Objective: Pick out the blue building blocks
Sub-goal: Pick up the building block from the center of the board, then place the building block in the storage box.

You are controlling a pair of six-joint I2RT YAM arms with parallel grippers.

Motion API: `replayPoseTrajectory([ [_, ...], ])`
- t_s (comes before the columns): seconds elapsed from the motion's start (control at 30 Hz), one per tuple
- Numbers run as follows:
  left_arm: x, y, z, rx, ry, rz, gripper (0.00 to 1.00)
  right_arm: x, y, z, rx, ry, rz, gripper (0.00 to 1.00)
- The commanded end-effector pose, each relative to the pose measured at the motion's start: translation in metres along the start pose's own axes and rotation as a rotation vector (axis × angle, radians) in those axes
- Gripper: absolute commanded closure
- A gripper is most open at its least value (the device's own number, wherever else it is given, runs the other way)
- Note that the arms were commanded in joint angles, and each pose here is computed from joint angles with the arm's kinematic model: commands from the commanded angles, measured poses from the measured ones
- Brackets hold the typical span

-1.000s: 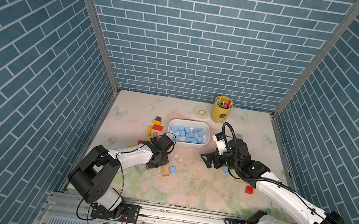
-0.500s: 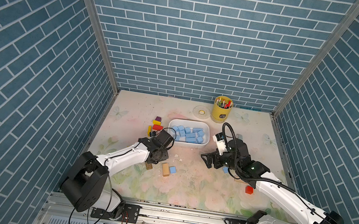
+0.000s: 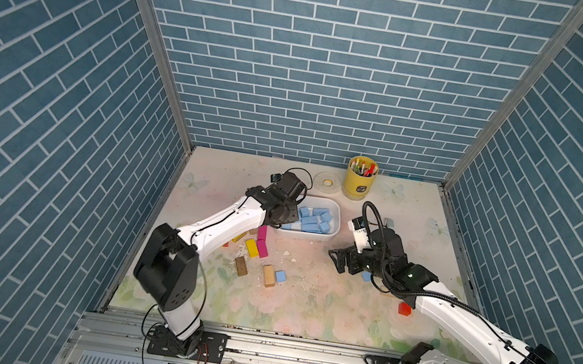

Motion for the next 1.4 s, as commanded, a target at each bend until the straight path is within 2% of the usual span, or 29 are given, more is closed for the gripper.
replayPoseTrajectory([
  [0.0, -0.01, -0.002, 0.02, 0.079, -0.011, 0.031, 0.87, -0.006, 0.008, -0.004, -0.061, -0.043, -0.013, 0.01],
  [0.17, -0.023, -0.002, 0.053, 0.137, -0.015, 0.028, 0.86, -0.013, 0.012, -0.007, -0.085, -0.082, -0.012, 0.01],
  [0.3, -0.026, -0.008, 0.071, 0.17, -0.014, 0.02, 0.81, -0.016, 0.013, -0.008, -0.094, -0.099, -0.011, 0.01],
  [0.7, -0.021, -0.019, 0.085, 0.198, 0.008, 0.009, 0.67, -0.015, 0.012, -0.008, -0.092, -0.096, -0.01, 0.01],
  [0.87, -0.021, -0.019, 0.083, 0.195, 0.009, 0.013, 0.59, -0.015, 0.012, -0.008, -0.092, -0.096, -0.011, 0.01],
  [1.07, -0.022, -0.016, 0.072, 0.178, -0.001, 0.012, 0.46, -0.015, 0.012, -0.008, -0.091, -0.097, -0.011, 0.01],
  [1.2, -0.026, -0.011, 0.047, 0.134, -0.013, 0.036, 0.41, -0.015, 0.012, -0.008, -0.089, -0.097, -0.011, 0.01],
  [1.37, -0.03, -0.022, 0.011, 0.095, -0.041, 0.061, 0.37, -0.014, 0.012, -0.008, -0.088, -0.089, -0.01, 0.01],
])
Point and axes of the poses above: each gripper's point midway between its finger pads, its own z axis out along the fingers, its own x axis along the line the jaws close on, y = z × x, the point moved 1 cm from there along -z, back along the fingers, and after that the axes turned 14 degrees about z, right-handed, at the moved point
